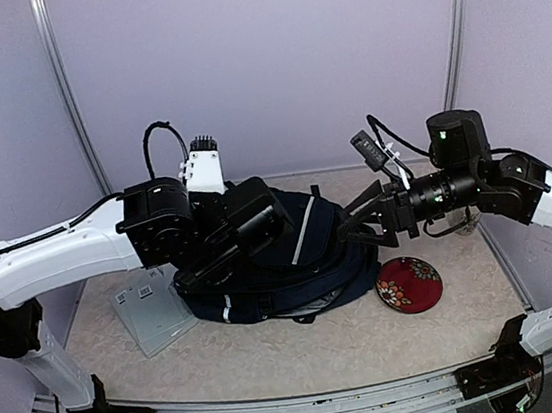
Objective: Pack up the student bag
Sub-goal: Pass from the left arm to the right
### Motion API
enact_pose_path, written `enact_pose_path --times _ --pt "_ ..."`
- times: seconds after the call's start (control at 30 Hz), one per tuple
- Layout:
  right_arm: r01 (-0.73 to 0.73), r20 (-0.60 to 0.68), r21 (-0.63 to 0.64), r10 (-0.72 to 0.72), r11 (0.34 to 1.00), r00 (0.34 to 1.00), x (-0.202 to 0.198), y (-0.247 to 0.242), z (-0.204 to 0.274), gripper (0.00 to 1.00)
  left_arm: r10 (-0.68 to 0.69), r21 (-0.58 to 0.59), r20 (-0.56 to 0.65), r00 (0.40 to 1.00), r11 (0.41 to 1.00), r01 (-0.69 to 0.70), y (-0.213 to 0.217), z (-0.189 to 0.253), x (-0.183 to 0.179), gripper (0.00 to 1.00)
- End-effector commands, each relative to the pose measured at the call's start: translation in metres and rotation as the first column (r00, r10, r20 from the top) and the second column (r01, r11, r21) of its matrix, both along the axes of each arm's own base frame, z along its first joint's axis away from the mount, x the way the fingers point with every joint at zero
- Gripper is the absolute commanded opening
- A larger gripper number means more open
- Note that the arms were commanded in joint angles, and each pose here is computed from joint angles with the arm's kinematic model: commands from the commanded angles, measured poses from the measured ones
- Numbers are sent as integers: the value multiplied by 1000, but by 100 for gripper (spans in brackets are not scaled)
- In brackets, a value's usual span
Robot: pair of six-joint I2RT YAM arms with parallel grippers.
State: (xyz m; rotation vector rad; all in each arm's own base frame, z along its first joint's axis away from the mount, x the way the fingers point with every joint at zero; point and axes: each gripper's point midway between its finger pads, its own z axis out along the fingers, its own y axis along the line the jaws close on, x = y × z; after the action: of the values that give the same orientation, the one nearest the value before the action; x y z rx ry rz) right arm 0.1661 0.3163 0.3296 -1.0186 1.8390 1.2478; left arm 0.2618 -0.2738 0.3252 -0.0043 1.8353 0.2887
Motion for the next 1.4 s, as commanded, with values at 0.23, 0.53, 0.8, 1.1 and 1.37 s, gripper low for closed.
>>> enact_pose_path --times 0.23,0.53,0.8,1.1,1.37 --pt "9 183 93 -26 996 983 15 -17 89 86 -688 -192 238 686 659 727 -132 99 -53 0" --pt "-99 385 7 89 995 918 -4 -37 118 94 -909 -149 294 294 260 954 -158 123 -107 0" --pt "-207 598 -92 220 974 771 -38 -59 129 100 -932 -99 345 112 83 992 -120 126 -116 0" --pt "-269 645 -78 254 960 721 -33 -46 122 100 -934 -44 356 -33 -52 998 -107 137 -147 0" --pt "-301 645 -50 261 952 718 -36 -42 109 100 -923 -52 375 -84 -111 992 -105 134 -160 0"
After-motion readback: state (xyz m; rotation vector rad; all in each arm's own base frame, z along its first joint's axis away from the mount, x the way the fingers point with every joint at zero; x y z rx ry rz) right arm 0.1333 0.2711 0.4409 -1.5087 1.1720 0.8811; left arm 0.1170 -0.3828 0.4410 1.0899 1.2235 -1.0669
